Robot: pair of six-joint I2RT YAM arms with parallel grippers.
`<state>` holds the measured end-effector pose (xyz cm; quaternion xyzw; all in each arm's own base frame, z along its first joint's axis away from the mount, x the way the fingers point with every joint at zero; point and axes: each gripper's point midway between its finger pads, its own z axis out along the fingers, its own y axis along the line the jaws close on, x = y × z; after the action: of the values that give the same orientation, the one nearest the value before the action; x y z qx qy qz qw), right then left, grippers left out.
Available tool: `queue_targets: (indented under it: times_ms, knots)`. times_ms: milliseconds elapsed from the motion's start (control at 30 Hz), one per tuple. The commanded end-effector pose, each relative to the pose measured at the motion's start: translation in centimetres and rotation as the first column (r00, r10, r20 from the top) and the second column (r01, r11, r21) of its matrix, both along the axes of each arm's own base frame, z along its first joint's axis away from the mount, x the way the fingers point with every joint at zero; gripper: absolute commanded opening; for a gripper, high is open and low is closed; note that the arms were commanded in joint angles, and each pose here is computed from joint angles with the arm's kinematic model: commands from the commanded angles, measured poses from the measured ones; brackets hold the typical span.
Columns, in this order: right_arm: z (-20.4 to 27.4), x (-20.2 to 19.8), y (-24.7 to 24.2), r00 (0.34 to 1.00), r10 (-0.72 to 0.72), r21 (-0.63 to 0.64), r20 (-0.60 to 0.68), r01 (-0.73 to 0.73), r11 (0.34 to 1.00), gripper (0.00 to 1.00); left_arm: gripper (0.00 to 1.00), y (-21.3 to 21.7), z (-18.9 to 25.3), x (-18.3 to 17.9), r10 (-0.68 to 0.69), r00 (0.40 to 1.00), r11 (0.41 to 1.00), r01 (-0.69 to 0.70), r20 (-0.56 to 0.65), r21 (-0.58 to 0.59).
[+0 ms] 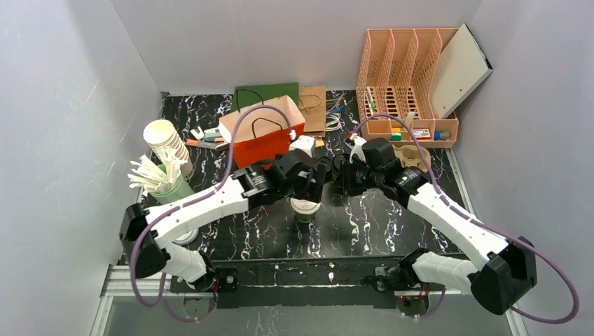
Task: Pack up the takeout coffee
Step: Close the cup lid on the coffee cup.
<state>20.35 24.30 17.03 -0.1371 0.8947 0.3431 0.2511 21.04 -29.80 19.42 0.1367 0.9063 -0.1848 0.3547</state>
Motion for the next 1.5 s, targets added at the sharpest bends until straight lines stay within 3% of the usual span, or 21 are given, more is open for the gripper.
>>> queue_targets:
  times_ms: [0, 100, 367, 533, 800, 1467]
  knots:
    - [0.8, -0.5, -0.5, 0.999, -0.034, 0.039, 0.034, 0.032, 0.999, 0.23, 0.9, 1.1, -1.3, 0.8, -0.04, 0.998, 0.971, 0.029, 0.041, 0.237]
    - [0.9, -0.7, -0.9, 0.998, -0.053, 0.047, 0.045, 0.051, 0.998, 0.23, 0.9, 0.8, -2.3, 1.0, -0.047, 0.999, 0.949, 0.038, 0.021, 0.312]
    - [1.3, -0.4, -2.0, 0.989, -0.12, 0.051, 0.09, 0.116, 0.992, 0.24, 0.92, 0.0, -3.0, 0.8, -0.06, 0.998, 0.923, 0.055, 0.001, 0.381]
    - [1.4, -0.4, -2.4, 0.984, -0.142, 0.061, 0.105, 0.136, 0.989, 0.24, 0.92, 0.0, -3.9, 0.5, -0.06, 0.998, 0.917, 0.066, -0.027, 0.394]
    - [1.0, -0.8, -2.3, 0.988, -0.128, 0.061, 0.085, 0.123, 0.991, 0.24, 0.8, -0.1, -4.9, 0.2, -0.052, 0.997, 0.914, 0.068, -0.052, 0.401]
    - [0.5, -1.3, -1.8, 0.993, -0.101, 0.071, 0.06, 0.097, 0.993, 0.24, 0.73, 0.6, -6.3, 0.1, -0.028, 0.99, 0.923, 0.079, -0.14, 0.375]
